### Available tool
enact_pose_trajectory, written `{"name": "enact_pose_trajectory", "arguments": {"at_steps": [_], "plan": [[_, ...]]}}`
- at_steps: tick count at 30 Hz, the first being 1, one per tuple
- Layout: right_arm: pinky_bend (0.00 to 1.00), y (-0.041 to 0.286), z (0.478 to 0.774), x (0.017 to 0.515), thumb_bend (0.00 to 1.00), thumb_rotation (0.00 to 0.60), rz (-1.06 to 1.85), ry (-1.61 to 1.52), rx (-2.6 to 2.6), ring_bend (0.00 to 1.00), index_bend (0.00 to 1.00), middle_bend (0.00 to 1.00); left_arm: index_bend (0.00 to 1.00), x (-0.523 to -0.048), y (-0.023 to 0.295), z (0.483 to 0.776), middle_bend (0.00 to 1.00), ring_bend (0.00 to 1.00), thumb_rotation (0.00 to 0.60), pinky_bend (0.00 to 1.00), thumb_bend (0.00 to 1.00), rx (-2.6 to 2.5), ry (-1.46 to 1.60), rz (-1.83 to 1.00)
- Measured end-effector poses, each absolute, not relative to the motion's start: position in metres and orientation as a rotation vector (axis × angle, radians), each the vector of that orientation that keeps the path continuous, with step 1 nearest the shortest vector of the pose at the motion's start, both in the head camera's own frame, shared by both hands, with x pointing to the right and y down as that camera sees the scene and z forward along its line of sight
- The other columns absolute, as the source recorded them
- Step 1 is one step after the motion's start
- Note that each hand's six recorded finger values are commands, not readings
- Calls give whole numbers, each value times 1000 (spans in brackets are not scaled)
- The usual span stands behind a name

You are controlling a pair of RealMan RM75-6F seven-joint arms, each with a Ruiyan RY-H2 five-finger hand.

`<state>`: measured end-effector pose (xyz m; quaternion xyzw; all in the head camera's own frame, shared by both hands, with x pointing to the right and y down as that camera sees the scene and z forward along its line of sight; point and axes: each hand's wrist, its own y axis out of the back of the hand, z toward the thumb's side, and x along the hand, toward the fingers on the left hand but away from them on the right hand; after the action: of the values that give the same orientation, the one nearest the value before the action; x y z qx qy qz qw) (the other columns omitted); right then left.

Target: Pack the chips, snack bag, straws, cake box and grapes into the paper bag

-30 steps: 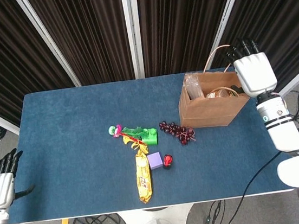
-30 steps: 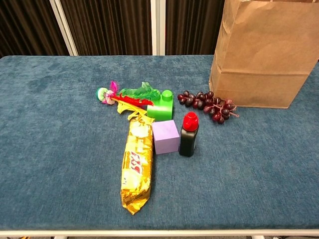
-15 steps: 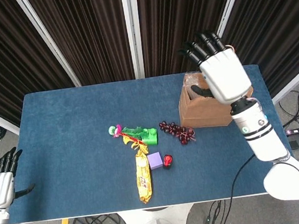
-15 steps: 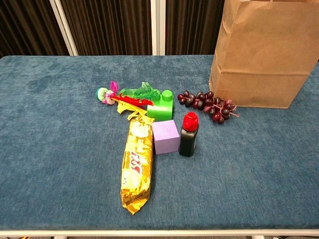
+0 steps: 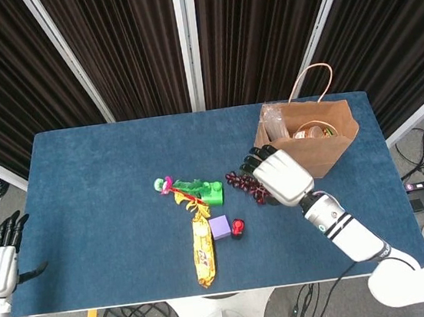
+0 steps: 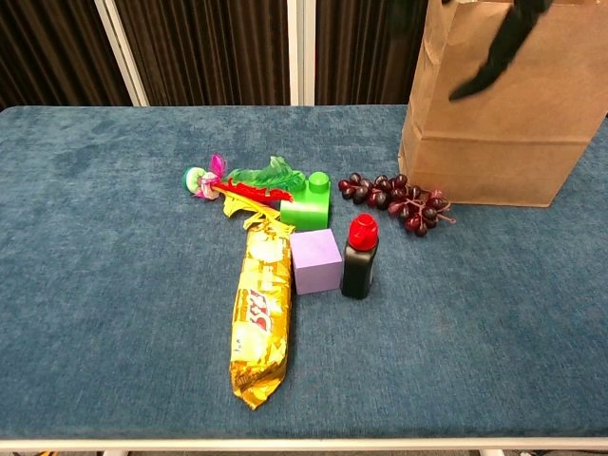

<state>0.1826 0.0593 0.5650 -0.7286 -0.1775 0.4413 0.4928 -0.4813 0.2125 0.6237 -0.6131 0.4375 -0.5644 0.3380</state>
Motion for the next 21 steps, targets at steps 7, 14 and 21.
{"name": "enact_pose_trajectory", "arguments": {"at_steps": [7, 14, 21], "plan": [[186, 71, 611, 189, 0, 600, 1160, -220, -1740, 120, 329, 250, 45, -487, 215, 628, 9, 0, 600, 117, 88, -1592, 1151, -1486], [149, 80, 644, 179, 0, 600, 1210, -100, -1730, 96, 318, 225, 45, -493, 218, 627, 9, 0, 600, 117, 88, -1581, 1163, -1491], [102, 82, 678, 174, 0, 600, 1235, -39, -1658, 58, 286, 214, 45, -497, 219, 625, 9, 0, 600, 117, 88, -1568, 1169, -1490]]}}
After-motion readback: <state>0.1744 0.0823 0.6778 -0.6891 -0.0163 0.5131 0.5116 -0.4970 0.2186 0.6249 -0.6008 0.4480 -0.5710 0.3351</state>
